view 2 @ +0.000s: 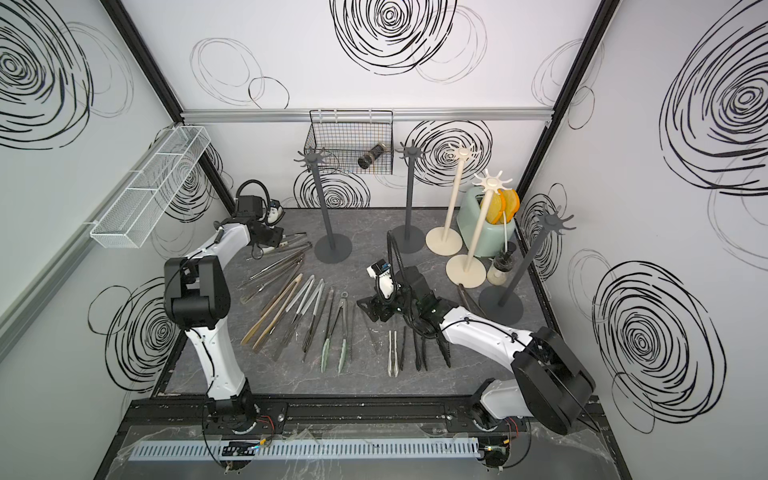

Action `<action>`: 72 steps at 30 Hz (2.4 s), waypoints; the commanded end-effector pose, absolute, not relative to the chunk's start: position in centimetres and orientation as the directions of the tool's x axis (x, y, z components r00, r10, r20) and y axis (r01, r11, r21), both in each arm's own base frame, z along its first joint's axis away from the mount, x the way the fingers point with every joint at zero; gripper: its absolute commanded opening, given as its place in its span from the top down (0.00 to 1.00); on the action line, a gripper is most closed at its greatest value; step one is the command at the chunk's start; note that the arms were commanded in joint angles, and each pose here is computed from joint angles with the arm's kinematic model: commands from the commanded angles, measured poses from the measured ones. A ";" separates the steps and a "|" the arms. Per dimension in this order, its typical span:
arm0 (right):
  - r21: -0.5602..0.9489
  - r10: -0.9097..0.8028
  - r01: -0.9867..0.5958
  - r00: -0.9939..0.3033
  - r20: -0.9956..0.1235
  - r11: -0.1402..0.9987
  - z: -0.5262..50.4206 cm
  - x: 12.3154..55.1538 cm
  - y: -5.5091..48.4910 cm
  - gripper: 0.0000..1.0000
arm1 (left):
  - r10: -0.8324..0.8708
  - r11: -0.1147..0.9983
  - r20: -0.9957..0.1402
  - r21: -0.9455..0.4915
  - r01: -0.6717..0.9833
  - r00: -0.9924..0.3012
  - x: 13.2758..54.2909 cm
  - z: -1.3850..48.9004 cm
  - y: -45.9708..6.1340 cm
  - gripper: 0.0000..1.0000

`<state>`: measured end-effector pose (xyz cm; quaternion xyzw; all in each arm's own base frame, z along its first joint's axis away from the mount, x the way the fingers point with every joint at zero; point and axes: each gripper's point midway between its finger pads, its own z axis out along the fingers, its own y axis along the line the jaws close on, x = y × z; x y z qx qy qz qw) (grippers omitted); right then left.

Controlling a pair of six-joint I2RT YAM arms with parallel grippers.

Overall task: Hang food tongs on kitchen utensil racks
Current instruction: Pick up the food tongs from the center of the board.

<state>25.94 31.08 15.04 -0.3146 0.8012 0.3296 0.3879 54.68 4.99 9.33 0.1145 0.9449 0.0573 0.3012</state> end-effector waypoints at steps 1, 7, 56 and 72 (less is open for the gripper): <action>0.279 -0.304 -0.762 -0.524 -0.796 0.585 13.7 25.7 31.1 0.24 | 0.364 0.926 -0.493 0.282 0.250 -0.790 55.7 8.8 5.2 0.50; 0.286 -0.335 -0.762 -0.543 -0.770 0.581 12.3 25.4 31.2 0.26 | 0.397 0.909 -0.441 0.310 0.278 -0.805 56.6 6.7 5.2 0.51; 0.311 -0.399 -0.747 -0.602 -0.692 0.587 8.3 25.3 31.1 0.33 | 0.426 0.880 -0.302 0.356 0.314 -0.853 57.0 -0.8 7.9 0.95; 0.327 -0.372 -0.736 -0.610 -0.700 0.592 9.2 25.5 30.9 0.38 | 0.393 0.832 -0.610 0.554 -0.016 -0.688 61.7 18.3 9.7 1.00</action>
